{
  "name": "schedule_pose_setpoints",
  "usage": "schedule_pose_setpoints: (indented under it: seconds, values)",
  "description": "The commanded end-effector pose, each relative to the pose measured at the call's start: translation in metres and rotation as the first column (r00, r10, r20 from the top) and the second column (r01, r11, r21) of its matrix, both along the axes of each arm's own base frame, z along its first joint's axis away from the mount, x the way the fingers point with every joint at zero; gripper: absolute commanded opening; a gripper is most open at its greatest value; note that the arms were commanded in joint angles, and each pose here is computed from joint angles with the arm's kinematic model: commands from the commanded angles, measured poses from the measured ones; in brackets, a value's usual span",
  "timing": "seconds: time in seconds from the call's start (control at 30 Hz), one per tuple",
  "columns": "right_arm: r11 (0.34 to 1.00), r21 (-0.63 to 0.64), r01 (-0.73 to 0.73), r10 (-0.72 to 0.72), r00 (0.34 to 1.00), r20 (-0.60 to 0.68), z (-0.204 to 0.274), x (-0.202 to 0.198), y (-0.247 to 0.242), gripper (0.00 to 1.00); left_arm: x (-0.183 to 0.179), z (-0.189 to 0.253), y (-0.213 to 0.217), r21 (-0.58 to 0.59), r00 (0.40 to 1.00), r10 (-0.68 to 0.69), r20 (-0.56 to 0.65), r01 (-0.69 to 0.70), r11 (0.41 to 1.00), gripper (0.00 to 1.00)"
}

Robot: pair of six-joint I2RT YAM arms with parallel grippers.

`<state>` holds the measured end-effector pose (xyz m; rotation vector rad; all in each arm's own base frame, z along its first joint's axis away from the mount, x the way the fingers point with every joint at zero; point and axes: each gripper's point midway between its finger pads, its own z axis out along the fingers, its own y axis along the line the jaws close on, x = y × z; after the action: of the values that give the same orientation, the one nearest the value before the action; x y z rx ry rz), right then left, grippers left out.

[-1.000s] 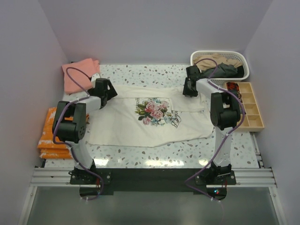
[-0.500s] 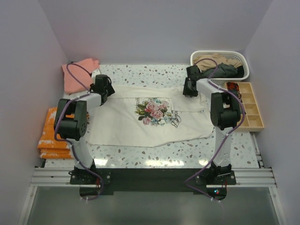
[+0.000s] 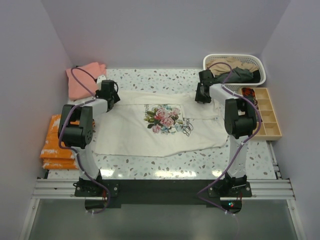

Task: Fold and stack the t-shirts
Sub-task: Fold the tshirt

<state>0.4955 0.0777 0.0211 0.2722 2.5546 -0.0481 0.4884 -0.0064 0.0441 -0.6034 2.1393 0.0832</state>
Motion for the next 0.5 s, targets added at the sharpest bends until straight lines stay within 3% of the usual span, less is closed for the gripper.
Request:
schedule_pose_setpoints:
  seconds: [0.0,0.03,0.2,0.37,0.47]
  values:
    - [1.000,-0.014,-0.005,0.003,0.989,-0.145,-0.032,-0.032,-0.009,0.41,0.017,0.002,-0.002,-0.018,0.999,-0.021,0.028,0.021,1.000,0.45]
    - [1.000,-0.014,-0.005,0.003,0.990,-0.143,-0.031,-0.032,-0.009,0.41,0.018,0.002,-0.003,-0.021,0.999,-0.024,0.030,0.025,0.999,0.33]
    - [1.000,-0.015,-0.007,0.005,0.989,-0.146,-0.031,-0.033,-0.008,0.41,0.023,0.018,0.000,0.008,0.998,-0.037,0.043,0.036,0.999,0.08]
    - [1.000,-0.016,-0.007,0.004,0.989,-0.151,-0.032,-0.033,-0.008,0.41,0.021,0.045,0.020,0.122,0.999,-0.006,0.033,0.002,0.993,0.04]
    - [1.000,-0.013,-0.005,0.003,0.988,-0.154,-0.033,-0.033,-0.008,0.41,0.019,0.065,0.031,0.195,0.999,0.009,0.047,-0.018,0.981,0.12]
